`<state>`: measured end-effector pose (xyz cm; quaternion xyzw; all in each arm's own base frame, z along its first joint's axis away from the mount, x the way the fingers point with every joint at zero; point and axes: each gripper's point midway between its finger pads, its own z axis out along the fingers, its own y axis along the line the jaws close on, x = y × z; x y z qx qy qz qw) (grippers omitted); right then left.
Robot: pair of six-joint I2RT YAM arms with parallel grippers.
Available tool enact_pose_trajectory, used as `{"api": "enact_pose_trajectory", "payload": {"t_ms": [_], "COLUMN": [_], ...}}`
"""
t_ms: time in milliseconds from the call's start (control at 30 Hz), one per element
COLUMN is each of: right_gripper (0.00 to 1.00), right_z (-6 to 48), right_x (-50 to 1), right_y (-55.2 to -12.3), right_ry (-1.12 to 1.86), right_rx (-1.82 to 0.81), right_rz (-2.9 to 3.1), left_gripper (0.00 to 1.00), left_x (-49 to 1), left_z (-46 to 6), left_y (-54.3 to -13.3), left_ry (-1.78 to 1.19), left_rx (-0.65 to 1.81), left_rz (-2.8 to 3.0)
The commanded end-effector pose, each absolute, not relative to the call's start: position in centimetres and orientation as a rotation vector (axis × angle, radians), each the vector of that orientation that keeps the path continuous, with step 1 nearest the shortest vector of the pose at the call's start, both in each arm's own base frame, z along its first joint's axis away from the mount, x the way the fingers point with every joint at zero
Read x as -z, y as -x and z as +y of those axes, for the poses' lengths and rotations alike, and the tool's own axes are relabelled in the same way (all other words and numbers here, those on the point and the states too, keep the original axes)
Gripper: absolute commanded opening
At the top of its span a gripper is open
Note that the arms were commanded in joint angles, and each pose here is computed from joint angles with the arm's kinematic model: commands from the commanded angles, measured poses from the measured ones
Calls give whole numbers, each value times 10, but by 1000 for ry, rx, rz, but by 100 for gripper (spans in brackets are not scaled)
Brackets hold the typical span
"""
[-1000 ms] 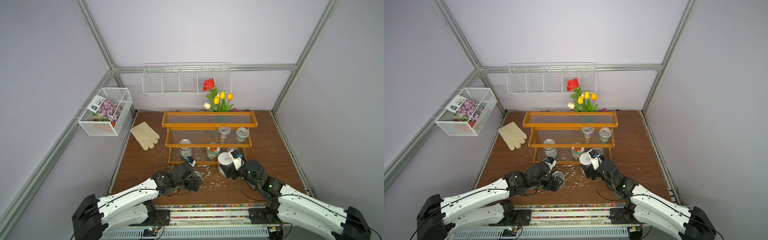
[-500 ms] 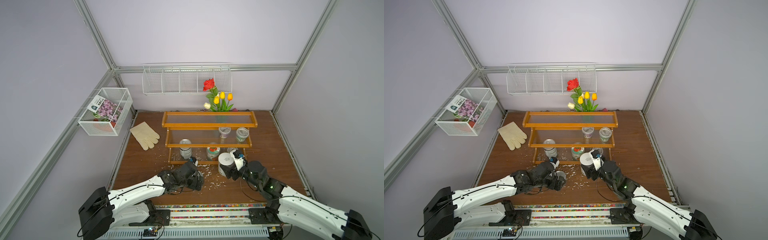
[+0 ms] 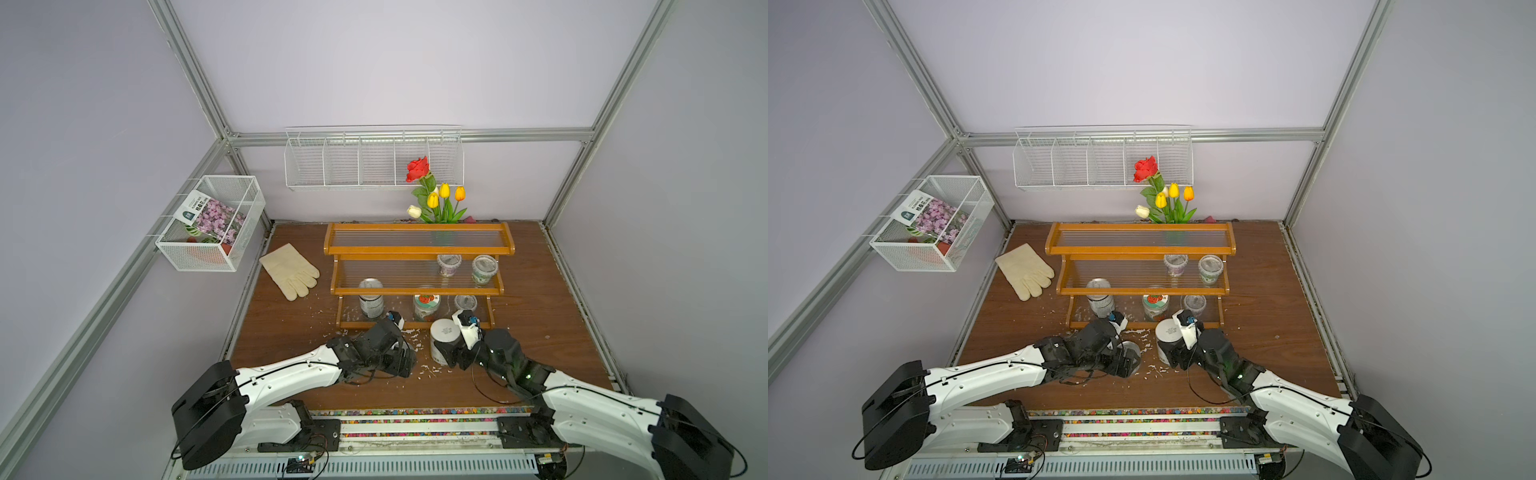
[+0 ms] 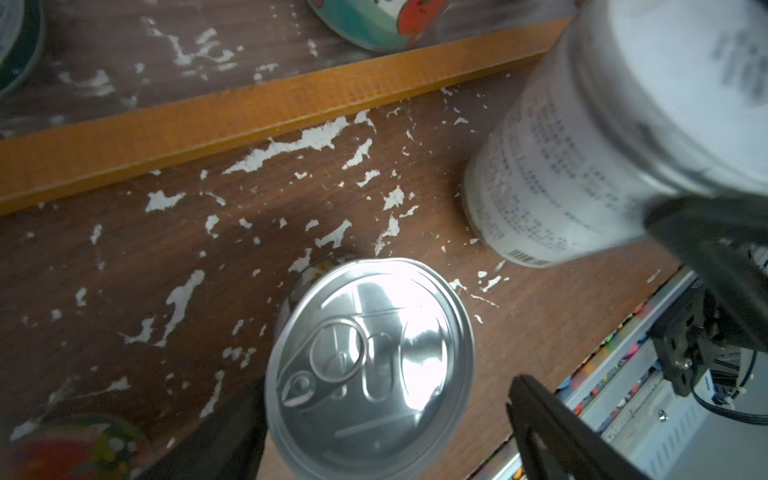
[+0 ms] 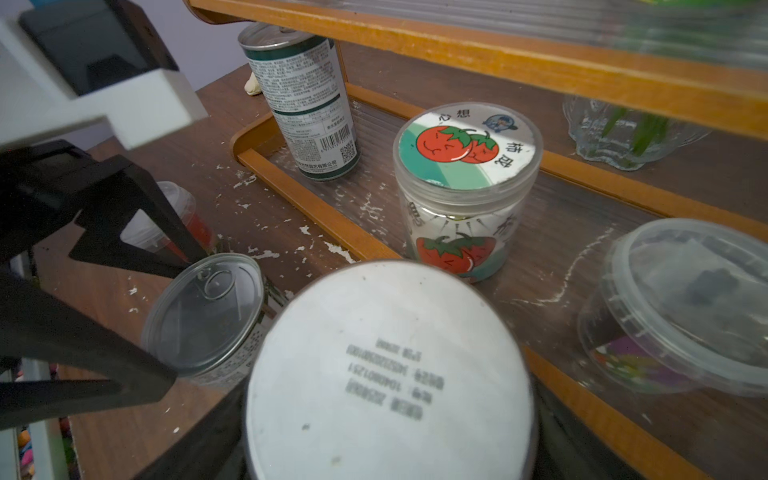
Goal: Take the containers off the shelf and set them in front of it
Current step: Adjust the container at the center of the board, then place the container at the center of the board.
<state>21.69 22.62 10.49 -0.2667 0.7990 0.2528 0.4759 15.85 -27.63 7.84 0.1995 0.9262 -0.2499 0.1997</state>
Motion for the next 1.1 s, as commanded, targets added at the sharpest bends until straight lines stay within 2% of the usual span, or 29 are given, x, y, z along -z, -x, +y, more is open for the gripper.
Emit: {"api": "enact_pose_trajectory", "payload": {"t_ms": [0,133,400,867,1067], "right_gripper": [65,66,77,96,99], "right_z": [237,238,231,218,212], "right_x": [-122,-113,-90,-80,-85], "right_y": [-217,-211,-198,-188,-192], "right_ry": [631,668,762,827,809], "right_rx": [-713,-727,-644,-508,-458], "right_rz": [1856,1870,1922,1935,1933], "left_gripper": [94,94,96,96,97], "left_x": [-98,-95,-112,-138,-144], "left_z": [-293,-284,-275,-252,-245], "left_y": [-166,-169,-180,-198,-201], "left_ry": [-573,-575,-589,-561,-567], "left_rx": [752,663,565,563,556], "left_rz": [2526,2556,2511,2440,2426]}}
